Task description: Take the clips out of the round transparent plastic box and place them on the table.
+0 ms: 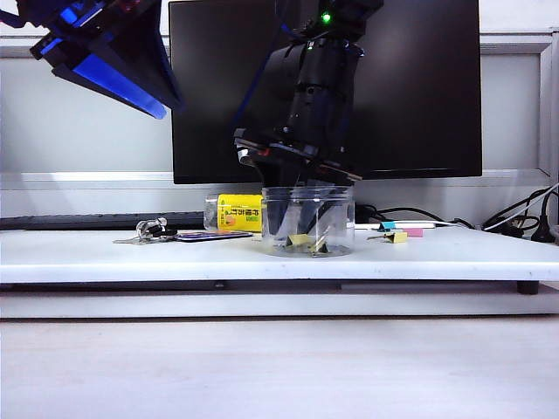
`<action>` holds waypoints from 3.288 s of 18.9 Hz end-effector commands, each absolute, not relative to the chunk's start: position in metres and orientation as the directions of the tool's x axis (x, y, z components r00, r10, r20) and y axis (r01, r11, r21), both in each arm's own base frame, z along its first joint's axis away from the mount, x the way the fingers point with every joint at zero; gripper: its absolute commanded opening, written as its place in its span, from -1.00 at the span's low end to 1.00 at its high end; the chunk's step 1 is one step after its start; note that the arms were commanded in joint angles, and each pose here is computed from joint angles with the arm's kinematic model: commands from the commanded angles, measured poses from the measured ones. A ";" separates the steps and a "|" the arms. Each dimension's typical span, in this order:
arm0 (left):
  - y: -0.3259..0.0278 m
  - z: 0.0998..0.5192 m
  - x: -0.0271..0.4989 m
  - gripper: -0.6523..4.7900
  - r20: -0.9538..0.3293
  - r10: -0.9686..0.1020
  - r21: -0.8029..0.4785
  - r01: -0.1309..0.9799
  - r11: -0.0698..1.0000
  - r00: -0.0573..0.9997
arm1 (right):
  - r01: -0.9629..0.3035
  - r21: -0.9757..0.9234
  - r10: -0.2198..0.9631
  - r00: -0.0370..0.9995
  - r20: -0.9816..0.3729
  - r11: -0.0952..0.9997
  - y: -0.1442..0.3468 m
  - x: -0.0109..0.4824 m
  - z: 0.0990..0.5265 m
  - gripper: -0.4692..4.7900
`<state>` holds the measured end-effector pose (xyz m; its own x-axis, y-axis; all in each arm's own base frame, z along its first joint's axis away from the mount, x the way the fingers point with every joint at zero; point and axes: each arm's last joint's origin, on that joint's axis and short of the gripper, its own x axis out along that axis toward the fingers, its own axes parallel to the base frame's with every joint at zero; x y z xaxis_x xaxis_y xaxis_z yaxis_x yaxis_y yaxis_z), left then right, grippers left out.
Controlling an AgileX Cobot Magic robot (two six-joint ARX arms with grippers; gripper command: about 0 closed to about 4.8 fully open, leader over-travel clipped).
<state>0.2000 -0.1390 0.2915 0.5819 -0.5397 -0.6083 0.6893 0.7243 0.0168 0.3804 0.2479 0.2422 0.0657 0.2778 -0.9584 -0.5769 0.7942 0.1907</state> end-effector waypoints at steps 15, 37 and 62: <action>-0.139 0.293 0.200 -0.19 -0.599 -0.545 0.018 0.690 0.723 0.587 | -0.563 -0.013 0.116 0.193 -0.974 0.827 0.248 0.388 0.233 -0.28; -0.139 0.293 0.200 -0.19 -0.600 -0.545 0.019 0.691 0.723 0.586 | -0.546 -0.082 0.078 0.263 -0.962 0.834 0.248 0.392 0.235 -0.82; -0.139 0.294 0.200 -0.19 -0.595 -0.547 0.022 0.692 0.722 0.589 | -0.559 -0.024 0.134 0.240 -0.961 0.829 0.239 0.375 0.272 -0.13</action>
